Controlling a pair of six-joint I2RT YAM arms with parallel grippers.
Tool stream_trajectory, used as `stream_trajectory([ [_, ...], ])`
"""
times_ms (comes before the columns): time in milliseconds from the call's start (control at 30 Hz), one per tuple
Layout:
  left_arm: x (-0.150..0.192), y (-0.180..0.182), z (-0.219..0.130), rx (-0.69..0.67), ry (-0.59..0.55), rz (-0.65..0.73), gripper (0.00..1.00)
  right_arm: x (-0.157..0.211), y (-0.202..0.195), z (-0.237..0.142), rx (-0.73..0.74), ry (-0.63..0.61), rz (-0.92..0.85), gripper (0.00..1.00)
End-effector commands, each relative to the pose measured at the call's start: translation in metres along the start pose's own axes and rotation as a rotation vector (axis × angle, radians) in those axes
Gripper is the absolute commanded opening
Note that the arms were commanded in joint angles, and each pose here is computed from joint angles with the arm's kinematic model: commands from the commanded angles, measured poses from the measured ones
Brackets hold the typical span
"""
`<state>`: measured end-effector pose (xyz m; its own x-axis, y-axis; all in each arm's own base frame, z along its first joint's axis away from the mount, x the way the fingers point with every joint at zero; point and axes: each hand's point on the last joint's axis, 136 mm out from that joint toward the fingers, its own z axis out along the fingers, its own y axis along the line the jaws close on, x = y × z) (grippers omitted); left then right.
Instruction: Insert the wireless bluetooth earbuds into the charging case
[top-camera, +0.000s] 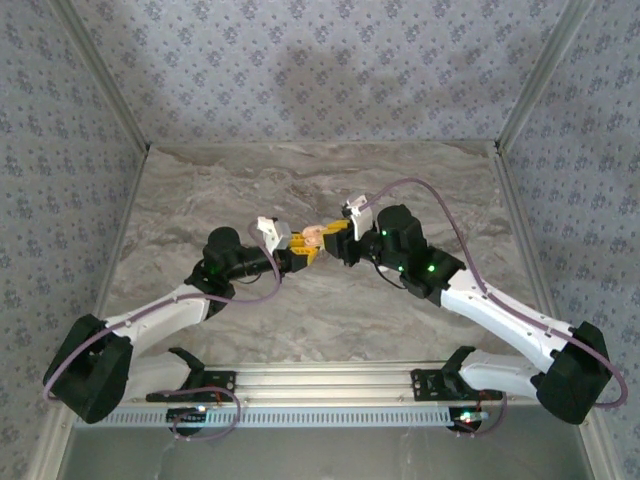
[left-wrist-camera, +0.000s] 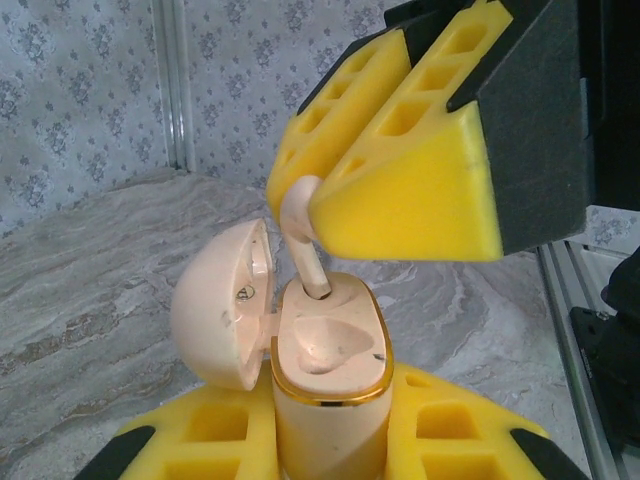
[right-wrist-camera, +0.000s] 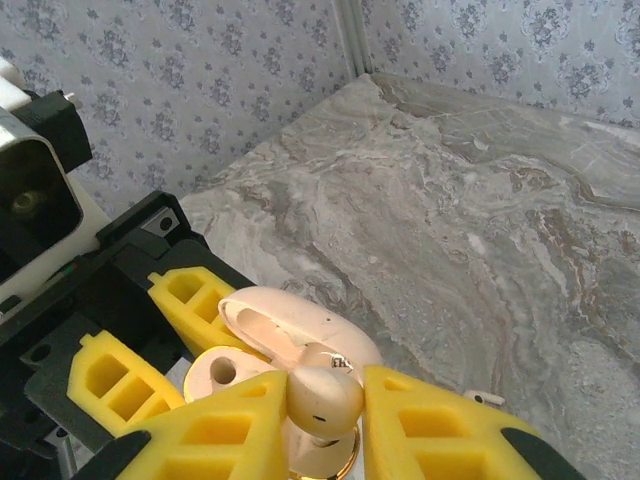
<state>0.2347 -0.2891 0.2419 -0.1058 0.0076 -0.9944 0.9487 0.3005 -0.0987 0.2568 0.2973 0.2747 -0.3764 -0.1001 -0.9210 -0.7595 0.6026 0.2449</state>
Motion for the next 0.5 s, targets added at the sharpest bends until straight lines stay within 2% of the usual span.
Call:
stream_trajectory([
  [0, -0.032, -0.008, -0.001, 0.02, -0.076, 0.08, 0.17, 0.005, 0.001, 0.001, 0.011, 0.044, -0.037, 0.24],
  [467, -0.033, -0.008, -0.002, 0.018, -0.072, 0.092, 0.18, 0.021, 0.018, -0.002, -0.069, 0.154, -0.121, 0.27],
])
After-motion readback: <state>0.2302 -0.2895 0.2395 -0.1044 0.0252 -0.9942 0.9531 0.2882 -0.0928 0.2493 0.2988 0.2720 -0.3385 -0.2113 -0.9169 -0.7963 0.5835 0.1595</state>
